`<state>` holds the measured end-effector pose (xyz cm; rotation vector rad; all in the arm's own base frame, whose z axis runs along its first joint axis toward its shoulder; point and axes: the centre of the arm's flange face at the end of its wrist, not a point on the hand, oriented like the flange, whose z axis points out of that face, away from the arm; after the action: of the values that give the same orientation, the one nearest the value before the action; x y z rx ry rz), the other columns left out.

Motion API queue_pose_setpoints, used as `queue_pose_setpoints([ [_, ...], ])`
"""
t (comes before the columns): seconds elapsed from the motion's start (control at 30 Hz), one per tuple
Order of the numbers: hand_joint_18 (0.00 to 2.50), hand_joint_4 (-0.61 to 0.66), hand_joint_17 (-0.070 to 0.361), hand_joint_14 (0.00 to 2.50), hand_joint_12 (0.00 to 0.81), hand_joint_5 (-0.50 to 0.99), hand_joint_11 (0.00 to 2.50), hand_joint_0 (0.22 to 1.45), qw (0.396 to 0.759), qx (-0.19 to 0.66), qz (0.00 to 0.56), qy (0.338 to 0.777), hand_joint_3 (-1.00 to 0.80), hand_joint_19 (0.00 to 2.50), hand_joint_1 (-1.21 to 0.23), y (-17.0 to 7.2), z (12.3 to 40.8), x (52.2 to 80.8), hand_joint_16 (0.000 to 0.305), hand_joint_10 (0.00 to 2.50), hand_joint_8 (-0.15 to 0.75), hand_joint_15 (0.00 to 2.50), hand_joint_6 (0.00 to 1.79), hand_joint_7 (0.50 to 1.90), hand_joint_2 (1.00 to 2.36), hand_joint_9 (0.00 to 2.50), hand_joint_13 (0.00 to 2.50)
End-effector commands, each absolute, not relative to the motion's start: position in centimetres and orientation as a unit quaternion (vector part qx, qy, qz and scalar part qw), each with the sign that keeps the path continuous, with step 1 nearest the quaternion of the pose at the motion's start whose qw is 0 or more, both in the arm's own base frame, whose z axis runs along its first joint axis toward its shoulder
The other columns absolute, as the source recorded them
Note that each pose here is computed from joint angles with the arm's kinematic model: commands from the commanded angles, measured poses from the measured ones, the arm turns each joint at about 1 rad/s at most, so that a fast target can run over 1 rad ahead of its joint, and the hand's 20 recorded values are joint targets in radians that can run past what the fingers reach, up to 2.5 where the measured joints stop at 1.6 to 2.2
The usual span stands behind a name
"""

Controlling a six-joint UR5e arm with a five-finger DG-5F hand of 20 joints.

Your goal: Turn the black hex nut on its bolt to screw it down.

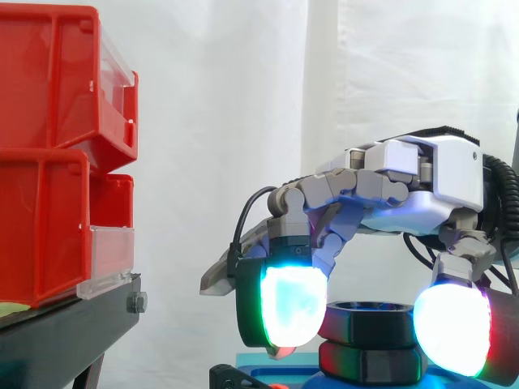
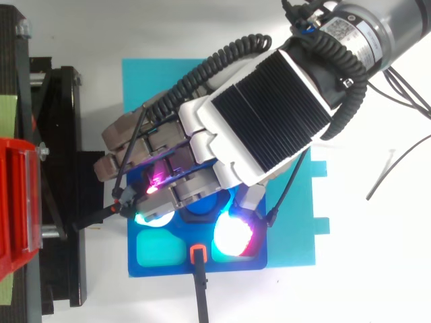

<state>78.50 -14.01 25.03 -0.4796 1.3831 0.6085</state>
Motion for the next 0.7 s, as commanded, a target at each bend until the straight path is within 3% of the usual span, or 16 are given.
queue_pose_setpoints([
  [0.0, 0.49, 0.25, 0.114, 0.00, 0.360, -0.07, 0.24, 0.50, 0.702, -0.217, 0.272, 0.621, -0.50, 0.26, -0.67, -14.09, 24.99, 78.46, 0.051, 0.01, 0.283, 0.12, 0.52, 1.30, 1.00, 0.91, 0.53],
  [0.67, 0.51, 0.26, 0.115, 0.00, 0.363, -0.07, 0.23, 0.49, 0.701, -0.215, 0.266, 0.625, -0.50, 0.24, -0.73, -14.91, 24.34, 78.05, 0.051, 0.01, 0.284, 0.11, 0.54, 1.26, 1.00, 0.90, 0.54],
])
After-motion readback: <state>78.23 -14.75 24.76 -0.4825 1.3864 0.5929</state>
